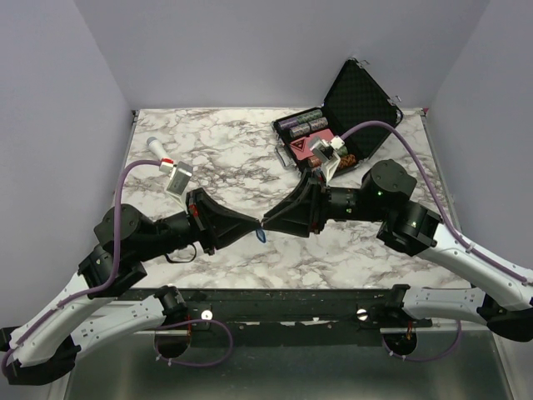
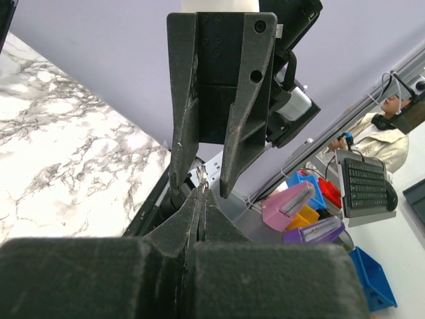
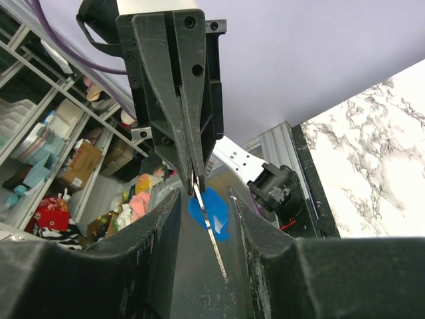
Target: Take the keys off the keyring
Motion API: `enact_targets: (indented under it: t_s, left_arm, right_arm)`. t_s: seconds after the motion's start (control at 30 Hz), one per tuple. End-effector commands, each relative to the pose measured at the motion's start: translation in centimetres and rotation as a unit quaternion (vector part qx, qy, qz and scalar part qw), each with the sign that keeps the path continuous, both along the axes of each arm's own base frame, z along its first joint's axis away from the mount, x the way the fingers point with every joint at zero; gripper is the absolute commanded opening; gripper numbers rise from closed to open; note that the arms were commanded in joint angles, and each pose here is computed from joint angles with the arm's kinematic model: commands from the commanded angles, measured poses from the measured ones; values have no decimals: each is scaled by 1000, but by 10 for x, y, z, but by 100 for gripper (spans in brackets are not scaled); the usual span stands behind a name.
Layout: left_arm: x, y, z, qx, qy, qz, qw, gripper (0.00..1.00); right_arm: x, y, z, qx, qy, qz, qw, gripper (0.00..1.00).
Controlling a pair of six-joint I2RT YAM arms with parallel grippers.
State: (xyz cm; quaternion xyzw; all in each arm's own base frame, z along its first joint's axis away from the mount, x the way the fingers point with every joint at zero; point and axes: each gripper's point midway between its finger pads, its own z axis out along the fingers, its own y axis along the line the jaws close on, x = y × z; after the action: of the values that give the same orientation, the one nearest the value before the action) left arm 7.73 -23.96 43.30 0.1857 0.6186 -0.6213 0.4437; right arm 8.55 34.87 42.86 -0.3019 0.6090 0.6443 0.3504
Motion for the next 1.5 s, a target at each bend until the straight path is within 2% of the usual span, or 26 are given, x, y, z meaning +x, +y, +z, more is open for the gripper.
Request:
enact_targets:
  t_s: [0.0, 0.4, 0.77, 1.23, 1.47]
  left_arm:
    - [6, 2, 5, -16, 4, 21, 1000, 0]
    - [9, 0, 1, -19, 10, 25, 999, 0]
    - [6, 0, 0, -19, 7, 18, 1000, 0]
    - [6, -2, -4, -13, 10, 15, 1000, 0]
    - [4, -3, -7, -10, 12, 12, 1000, 0]
  right_arm:
    - [-4, 1, -1, 8, -3, 12, 1000, 40]
    - [-3, 2, -1, 11, -3, 9, 1000, 32]
    - [1, 3, -1, 13, -5, -1, 1000, 31]
    - [5, 4, -4, 10, -3, -11, 1000, 23]
    - [3, 4, -9, 7, -3, -8, 1000, 1]
